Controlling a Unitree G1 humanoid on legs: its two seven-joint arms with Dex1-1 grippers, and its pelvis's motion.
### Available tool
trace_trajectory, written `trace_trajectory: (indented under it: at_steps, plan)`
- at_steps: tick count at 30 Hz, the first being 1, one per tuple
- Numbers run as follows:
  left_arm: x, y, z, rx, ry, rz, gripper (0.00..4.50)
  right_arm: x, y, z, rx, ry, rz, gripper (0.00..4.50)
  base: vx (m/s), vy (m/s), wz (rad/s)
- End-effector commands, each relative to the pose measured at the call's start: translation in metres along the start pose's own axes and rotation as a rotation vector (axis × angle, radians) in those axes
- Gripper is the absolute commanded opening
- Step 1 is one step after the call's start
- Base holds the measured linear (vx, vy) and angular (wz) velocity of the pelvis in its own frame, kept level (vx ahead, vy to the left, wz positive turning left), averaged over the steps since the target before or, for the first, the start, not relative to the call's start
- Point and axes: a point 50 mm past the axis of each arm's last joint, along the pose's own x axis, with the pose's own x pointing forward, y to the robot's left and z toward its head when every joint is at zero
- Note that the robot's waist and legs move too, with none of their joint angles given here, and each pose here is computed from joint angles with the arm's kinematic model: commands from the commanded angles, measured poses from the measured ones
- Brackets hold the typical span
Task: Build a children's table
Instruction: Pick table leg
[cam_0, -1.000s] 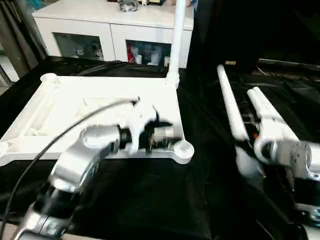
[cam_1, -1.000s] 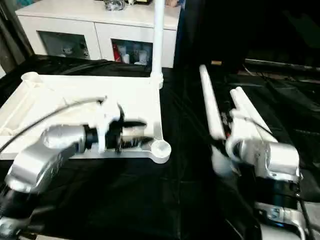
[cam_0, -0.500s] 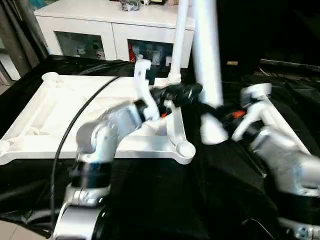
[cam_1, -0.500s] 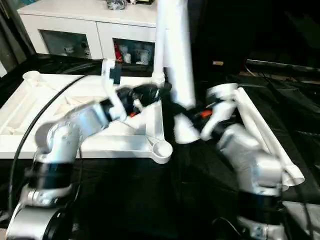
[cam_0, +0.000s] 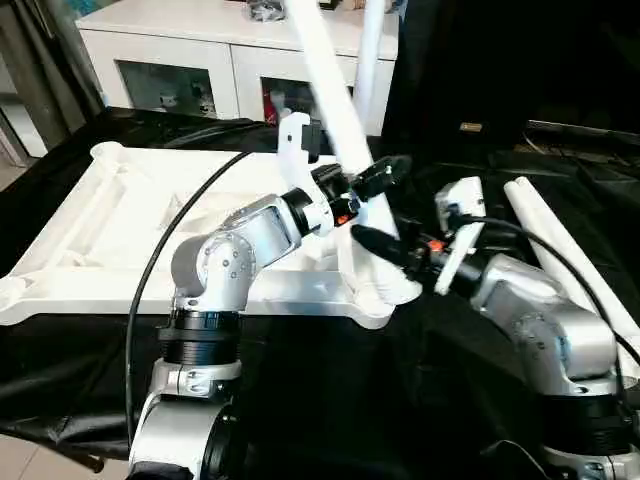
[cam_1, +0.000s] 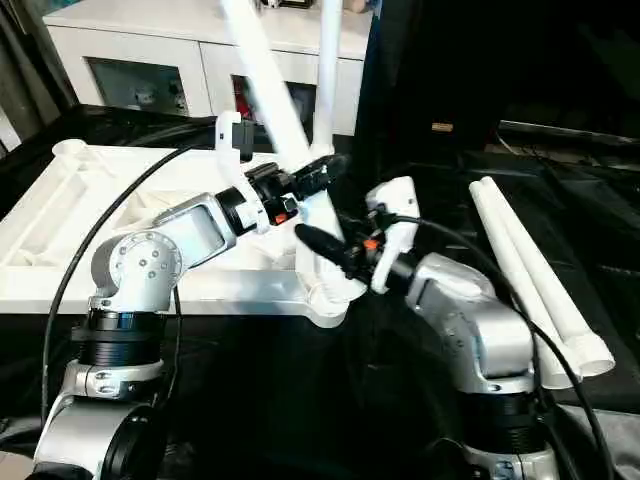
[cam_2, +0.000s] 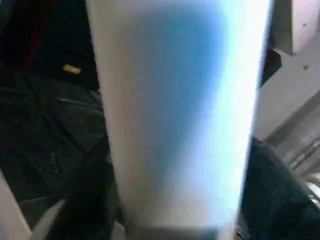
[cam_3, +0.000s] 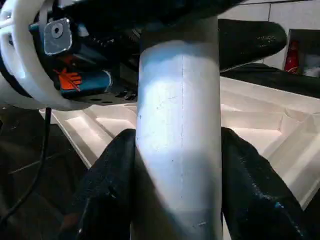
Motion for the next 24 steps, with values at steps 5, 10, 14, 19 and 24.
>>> trace_trajectory:
  at_steps: [5,10,14,19,24]
  plan:
    - [-0.001,0.001,0.006,-0.023,-0.029,0.008,2.60,0.003,-0.001,0.003,-0.039,-0.010,-0.005,1.86,0.000,0.000,0.00]
    - [-0.003,0.000,0.008,-0.023,-0.043,-0.006,2.26,0.003,-0.001,0.003,-0.041,-0.010,-0.005,1.86,0.000,0.000,0.00]
    - [-0.004,0.003,0.010,-0.015,-0.053,0.020,1.95,0.003,-0.002,0.003,-0.049,-0.011,-0.006,1.86,0.000,0.000,0.00]
    - [-0.002,0.003,0.011,0.005,-0.055,0.046,1.88,0.003,-0.001,0.003,-0.070,-0.006,-0.011,1.86,0.000,0.000,0.00]
    - [-0.001,0.012,0.012,0.118,-0.033,0.176,1.88,0.007,-0.003,0.002,-0.112,0.020,-0.037,2.42,0.000,0.000,0.00]
